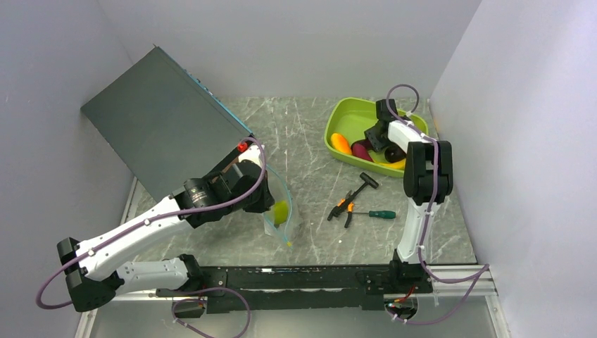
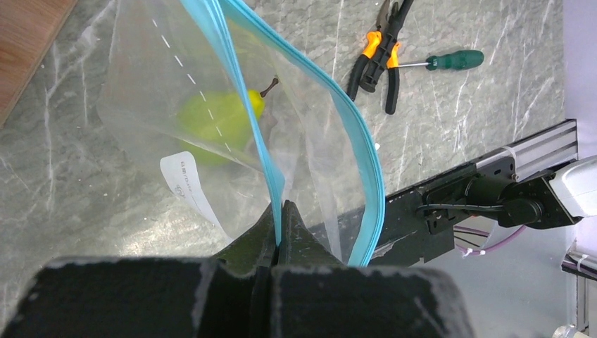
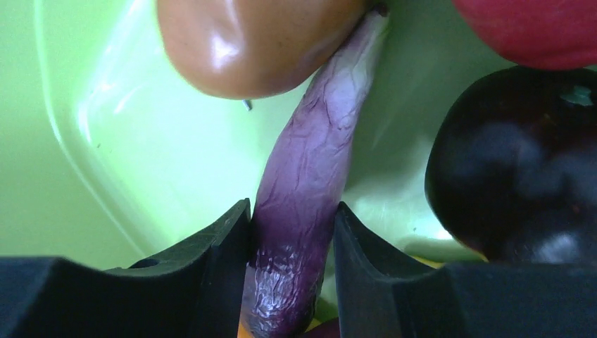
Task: Place the food in the zip-top bag and seal the zipper
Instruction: Pick up the fake vegetable from the bin, then place the fake vegetable in the zipper food storage bag.
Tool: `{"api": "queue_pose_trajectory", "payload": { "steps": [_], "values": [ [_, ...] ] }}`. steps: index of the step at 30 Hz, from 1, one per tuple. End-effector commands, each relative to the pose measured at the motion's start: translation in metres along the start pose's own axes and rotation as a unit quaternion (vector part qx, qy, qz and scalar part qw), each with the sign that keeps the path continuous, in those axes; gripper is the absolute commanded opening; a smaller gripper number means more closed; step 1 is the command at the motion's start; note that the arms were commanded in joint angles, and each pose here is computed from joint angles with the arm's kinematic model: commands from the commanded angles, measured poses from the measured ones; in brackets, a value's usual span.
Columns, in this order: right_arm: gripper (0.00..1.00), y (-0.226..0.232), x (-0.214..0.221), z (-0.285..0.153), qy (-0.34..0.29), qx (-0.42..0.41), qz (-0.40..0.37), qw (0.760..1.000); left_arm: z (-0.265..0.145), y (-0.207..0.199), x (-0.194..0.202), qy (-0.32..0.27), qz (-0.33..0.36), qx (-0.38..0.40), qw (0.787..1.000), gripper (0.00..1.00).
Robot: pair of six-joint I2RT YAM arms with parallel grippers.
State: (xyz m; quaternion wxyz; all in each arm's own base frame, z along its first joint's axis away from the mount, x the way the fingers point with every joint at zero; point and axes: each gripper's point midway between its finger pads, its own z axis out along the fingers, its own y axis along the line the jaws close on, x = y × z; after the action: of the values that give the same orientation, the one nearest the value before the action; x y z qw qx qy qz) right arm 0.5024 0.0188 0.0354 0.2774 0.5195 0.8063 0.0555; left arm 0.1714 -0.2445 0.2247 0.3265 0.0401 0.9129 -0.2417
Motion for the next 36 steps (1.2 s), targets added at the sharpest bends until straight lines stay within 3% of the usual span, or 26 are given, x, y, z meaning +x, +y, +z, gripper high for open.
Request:
{"api": "queue_pose_trajectory", "payload": {
  "steps": [1, 5, 9, 11, 17, 24, 31, 36],
  "values": [
    [0.37, 0.044, -0.025, -0.054, -0.024, -0.105, -0.014, 0.994, -0.006, -0.010, -0.010, -0.016, -0.007, 0.015, 1.000, 0.00],
    [0.14, 0.054, -0.030, -0.082, -0.039, -0.149, -0.039, 0.987, -0.004, -0.010, -0.010, -0.016, -0.008, 0.013, 1.000, 0.00],
    [0.00, 0.060, -0.026, -0.114, -0.048, -0.207, -0.066, 0.975, -0.004, -0.010, -0.010, -0.014, -0.009, 0.010, 1.000, 0.00],
    [0.00, 0.067, -0.016, -0.137, -0.055, -0.253, -0.094, 0.961, -0.004, -0.011, -0.011, -0.017, -0.009, 0.014, 1.000, 0.00],
    [0.00, 0.089, 0.032, -0.221, -0.102, -0.394, -0.208, 0.890, -0.004, -0.011, -0.013, -0.019, -0.007, 0.012, 1.000, 0.00],
    [0.00, 0.090, 0.086, -0.331, -0.127, -0.548, -0.284, 0.777, -0.004, -0.012, -0.012, -0.019, -0.012, 0.018, 1.000, 0.00],
    [0.00, 0.058, 0.155, -0.434, -0.098, -0.703, -0.351, 0.611, -0.006, -0.009, -0.013, -0.025, -0.014, 0.014, 0.999, 0.00],
    [0.00, 0.023, 0.195, -0.485, -0.073, -0.781, -0.351, 0.511, -0.008, -0.012, -0.013, -0.030, -0.021, 0.028, 0.999, 0.00]
  ]
}}
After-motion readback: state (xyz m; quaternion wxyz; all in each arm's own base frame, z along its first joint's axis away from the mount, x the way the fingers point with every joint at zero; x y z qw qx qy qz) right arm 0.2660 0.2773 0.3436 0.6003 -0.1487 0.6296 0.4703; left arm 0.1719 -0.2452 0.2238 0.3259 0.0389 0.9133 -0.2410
